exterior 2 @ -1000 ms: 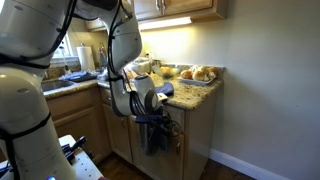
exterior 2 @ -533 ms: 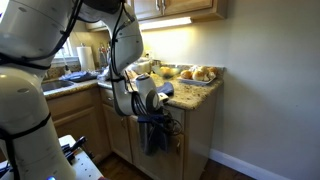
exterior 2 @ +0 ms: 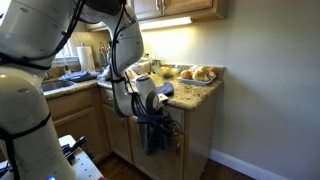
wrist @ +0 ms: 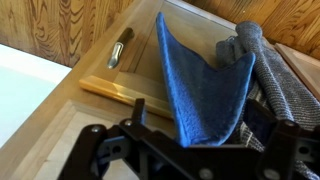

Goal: Take the blue towel hanging to the drawer and put it on the counter

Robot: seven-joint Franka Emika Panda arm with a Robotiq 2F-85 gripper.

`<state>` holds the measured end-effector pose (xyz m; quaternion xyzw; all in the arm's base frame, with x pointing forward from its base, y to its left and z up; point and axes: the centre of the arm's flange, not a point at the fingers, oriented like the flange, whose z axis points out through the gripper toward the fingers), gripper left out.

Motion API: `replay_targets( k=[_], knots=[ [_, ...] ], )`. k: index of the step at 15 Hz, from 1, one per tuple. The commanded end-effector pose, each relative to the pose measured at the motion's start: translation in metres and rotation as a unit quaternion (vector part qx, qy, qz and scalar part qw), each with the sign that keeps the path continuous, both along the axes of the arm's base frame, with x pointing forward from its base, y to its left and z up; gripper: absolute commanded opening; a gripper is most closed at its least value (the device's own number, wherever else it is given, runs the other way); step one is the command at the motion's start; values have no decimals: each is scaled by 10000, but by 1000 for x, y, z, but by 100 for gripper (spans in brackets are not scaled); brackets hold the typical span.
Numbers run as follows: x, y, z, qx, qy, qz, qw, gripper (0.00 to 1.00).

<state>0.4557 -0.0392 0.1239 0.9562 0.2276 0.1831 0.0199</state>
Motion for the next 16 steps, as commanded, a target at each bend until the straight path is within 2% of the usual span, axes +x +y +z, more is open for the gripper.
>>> replay_targets(
  k=[1,5,6,12,16],
  knots=[
    [1,-4,-15,154,-49,2,9999,100],
    [3,-1,-22,316,-147,114,9993,100],
    [3,-3,-22,311,-162,114,9993,80],
    [0,-15,-21,90,-228,198,9995,39],
    [3,-19,-20,170,-403,301,9986,15]
  ],
)
